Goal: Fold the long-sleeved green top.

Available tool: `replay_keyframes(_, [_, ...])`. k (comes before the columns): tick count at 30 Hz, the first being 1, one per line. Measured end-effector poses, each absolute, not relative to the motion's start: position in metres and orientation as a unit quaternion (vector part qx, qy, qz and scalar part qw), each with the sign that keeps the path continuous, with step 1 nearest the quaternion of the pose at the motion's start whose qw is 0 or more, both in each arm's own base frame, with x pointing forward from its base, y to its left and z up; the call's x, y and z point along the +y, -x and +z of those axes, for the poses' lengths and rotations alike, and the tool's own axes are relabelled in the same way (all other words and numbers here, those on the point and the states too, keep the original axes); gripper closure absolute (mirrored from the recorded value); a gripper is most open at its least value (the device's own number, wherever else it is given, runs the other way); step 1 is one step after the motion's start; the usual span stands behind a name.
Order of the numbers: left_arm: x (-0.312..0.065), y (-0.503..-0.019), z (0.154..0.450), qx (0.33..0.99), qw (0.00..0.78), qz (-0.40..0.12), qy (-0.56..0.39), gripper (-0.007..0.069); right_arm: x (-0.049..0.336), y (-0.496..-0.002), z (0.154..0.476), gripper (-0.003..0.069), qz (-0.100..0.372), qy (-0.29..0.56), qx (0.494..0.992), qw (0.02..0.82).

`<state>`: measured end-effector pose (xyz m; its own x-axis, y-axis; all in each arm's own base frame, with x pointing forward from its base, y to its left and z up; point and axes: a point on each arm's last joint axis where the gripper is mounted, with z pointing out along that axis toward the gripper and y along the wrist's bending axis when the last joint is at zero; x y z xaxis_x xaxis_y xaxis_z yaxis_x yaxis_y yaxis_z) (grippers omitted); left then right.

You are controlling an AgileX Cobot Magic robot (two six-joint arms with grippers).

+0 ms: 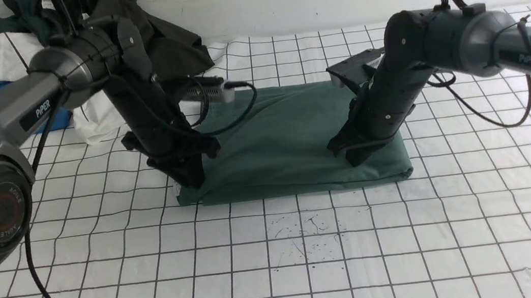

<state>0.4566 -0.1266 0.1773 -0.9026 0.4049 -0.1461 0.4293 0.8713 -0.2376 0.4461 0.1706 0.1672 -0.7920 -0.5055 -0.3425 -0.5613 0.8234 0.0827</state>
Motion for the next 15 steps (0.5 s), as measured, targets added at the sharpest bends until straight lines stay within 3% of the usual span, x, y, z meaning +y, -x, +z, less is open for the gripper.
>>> replay_keyframes(4, [-0.125,-0.456,0.188,0.966,0.059,-0.126,-0.22,0.0561,0.171,-0.447,0.18,0.0673,0.087,0.291,0.941,0.15])
replay_keyframes(9, [-0.117,-0.453,0.254,0.958,0.141,-0.084,-0.236,0.0575,0.162,-0.44,0.248,0.0673,0.051,0.315,0.93,0.183])
replay_keyframes(12, [-0.109,-0.433,0.314,0.948,0.205,-0.064,-0.236,0.0578,0.148,-0.424,0.311,0.0673,0.015,0.317,0.918,0.237])
replay_keyframes(15, [-0.098,-0.387,0.398,0.924,0.299,-0.058,-0.232,0.0578,0.121,-0.394,0.382,0.0673,-0.007,0.283,0.907,0.31])
